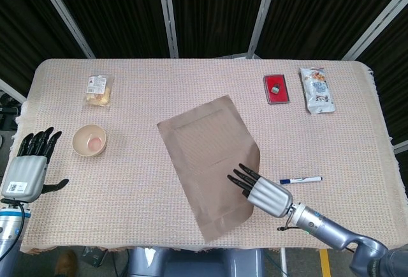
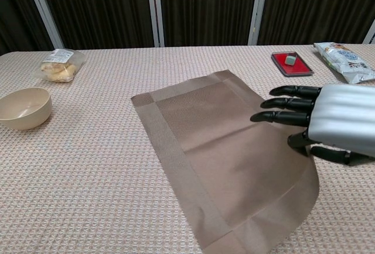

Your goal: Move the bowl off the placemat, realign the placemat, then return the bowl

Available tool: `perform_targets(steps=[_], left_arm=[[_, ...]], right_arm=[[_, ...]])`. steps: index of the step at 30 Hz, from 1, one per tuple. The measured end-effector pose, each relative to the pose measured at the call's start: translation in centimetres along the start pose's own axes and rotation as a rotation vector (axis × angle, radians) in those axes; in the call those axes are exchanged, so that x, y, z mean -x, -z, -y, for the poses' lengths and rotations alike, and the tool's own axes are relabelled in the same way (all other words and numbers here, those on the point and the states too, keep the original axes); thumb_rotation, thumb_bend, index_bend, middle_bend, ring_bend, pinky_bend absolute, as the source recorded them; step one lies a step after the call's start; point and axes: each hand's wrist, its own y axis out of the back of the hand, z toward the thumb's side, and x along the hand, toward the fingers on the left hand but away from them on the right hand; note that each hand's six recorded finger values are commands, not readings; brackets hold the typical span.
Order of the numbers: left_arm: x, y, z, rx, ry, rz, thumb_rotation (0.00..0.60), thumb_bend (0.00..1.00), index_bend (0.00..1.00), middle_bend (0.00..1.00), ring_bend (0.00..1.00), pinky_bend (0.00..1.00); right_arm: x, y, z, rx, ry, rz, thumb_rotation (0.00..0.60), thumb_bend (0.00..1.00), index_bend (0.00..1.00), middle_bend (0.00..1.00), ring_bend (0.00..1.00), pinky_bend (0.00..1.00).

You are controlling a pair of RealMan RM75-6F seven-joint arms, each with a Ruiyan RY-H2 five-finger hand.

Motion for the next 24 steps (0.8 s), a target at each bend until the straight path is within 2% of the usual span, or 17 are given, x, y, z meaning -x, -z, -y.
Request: perform_targets(steps=[6,10,13,15,19,20,22,24], left_arm=[[0.1,0.1,-0.3,0.005,-0.010,-0.003,0.600,0.00,0.00,0.00,0.00,0.00],[0.0,0.4,-0.3,0.002,-0.011,-0.009,0.600,0.00,0.00,0.00,0.00,0.00],[-0.1,0.6,-0.2,0.000,-0.006,-0.016,0.600,0.00,0.00,0.00,0.00,0.00],[-0.3,0.7,-0.1,-0.002,-0.004,-0.020,0.600,0.00,0.00,0.00,0.00,0.00],[-0.5,1.1,0.1,-0.007,0.001,-0.033,0.600,0.00,0.00,0.00,0.00,0.00],[-0.6,1.2,0.1,-0.009,0.003,-0.036,0.600,0.00,0.00,0.00,0.00,0.00],[-0.8,1.3,0.2,-0.012,0.006,-0.039,0.600,0.00,0.00,0.00,0.00,0.00],[-0.9,1.3,0.3,-0.013,0.007,-0.039,0.600,0.00,0.00,0.00,0.00,0.00]], right_arm=[[0.0,4.1,1.0,-0.190,-0.043,0.039,0.600,0.41,0.64,0.03,0.00,0.00],[0.7,7.5,1.8,-0.335,-0.085,0.061,0.600,0.38,0.69,0.03,0.00,0.00],[1.4,9.4,2.0,-0.430,-0.107,0.062,0.600,0.35,0.67,0.03,0.00,0.00],[1.8,10.5,2.1,-0.478,-0.119,0.062,0.600,0.33,0.66,0.03,0.00,0.00],[2.5,12.8,2.3,-0.564,-0.143,0.069,0.600,0.27,0.72,0.03,0.00,0.00],[2.6,13.3,2.4,-0.582,-0.148,0.071,0.600,0.25,0.67,0.03,0.00,0.00],[2.7,14.2,2.6,-0.616,-0.156,0.078,0.600,0.13,0.25,0.01,0.00,0.00],[2.7,14.8,2.7,-0.632,-0.155,0.095,0.600,0.03,0.00,0.00,0.00,0.00]])
